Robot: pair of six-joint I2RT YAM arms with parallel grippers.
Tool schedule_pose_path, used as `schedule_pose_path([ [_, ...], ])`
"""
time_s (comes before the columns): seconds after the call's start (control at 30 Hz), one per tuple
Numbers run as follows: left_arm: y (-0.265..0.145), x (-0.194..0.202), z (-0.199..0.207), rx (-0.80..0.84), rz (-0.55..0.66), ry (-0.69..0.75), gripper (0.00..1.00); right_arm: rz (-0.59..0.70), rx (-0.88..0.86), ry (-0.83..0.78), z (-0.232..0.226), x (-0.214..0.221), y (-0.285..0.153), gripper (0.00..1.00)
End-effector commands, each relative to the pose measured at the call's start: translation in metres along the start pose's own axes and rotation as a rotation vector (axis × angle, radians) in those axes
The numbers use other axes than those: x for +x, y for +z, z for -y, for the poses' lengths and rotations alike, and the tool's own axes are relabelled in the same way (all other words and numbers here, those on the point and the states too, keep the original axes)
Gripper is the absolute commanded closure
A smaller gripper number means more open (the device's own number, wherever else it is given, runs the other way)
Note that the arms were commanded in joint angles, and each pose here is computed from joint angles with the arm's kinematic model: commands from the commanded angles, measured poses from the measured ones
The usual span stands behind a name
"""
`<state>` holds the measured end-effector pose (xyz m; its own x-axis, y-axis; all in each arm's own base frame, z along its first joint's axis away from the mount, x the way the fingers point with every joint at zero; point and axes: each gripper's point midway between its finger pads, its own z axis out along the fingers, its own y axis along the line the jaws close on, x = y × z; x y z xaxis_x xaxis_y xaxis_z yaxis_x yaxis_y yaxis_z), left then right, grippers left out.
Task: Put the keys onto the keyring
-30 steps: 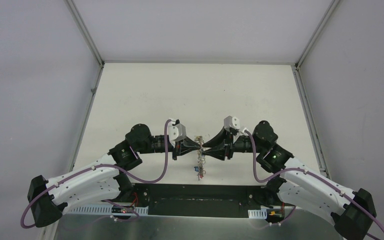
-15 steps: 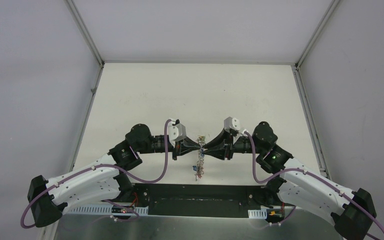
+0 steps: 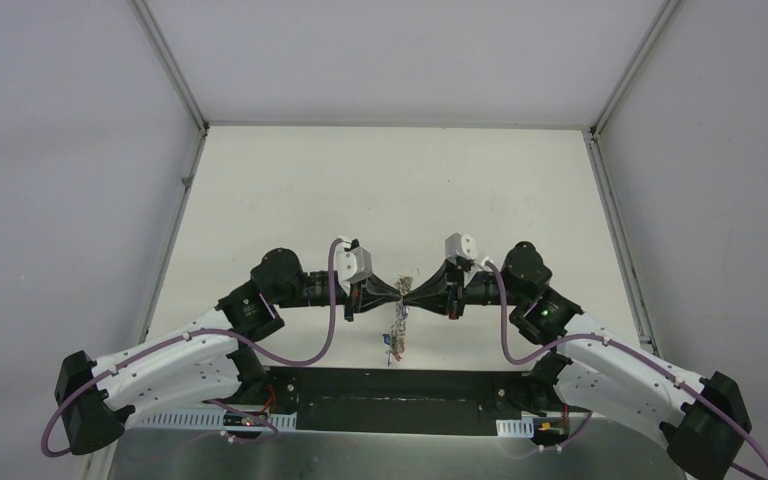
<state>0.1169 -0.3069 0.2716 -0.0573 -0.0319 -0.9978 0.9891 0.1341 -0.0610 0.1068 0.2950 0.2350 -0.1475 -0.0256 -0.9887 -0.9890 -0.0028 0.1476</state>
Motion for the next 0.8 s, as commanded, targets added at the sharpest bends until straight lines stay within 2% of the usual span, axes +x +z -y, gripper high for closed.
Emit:
schedule_pose_path([
  [0.0,-0.002,-0.043,0.009,0.028,0.145,0.071,1.0,0.048,-0.026,-0.069,-0.005,-0.024,0.001,1.0],
  [0.17,-0.005,-0.036,0.01,0.026,0.115,0.069,0.99,-0.039,0.013,-0.084,-0.001,-0.016,-0.006,1.0],
  [0.37,-0.015,-0.016,0.011,0.02,-0.018,0.075,0.68,-0.192,0.068,-0.057,0.001,-0.004,-0.021,1.0],
  [0.47,-0.019,-0.001,0.013,0.034,-0.099,0.073,0.64,-0.266,0.066,-0.032,-0.001,0.002,-0.027,1.0],
  [0.53,-0.019,0.006,0.015,0.055,-0.134,0.068,0.56,-0.323,0.064,-0.019,-0.003,0.002,-0.031,1.0],
  [0.77,-0.001,0.016,0.013,0.1,-0.168,0.058,0.57,-0.566,0.088,0.086,-0.005,0.017,-0.053,1.0],
])
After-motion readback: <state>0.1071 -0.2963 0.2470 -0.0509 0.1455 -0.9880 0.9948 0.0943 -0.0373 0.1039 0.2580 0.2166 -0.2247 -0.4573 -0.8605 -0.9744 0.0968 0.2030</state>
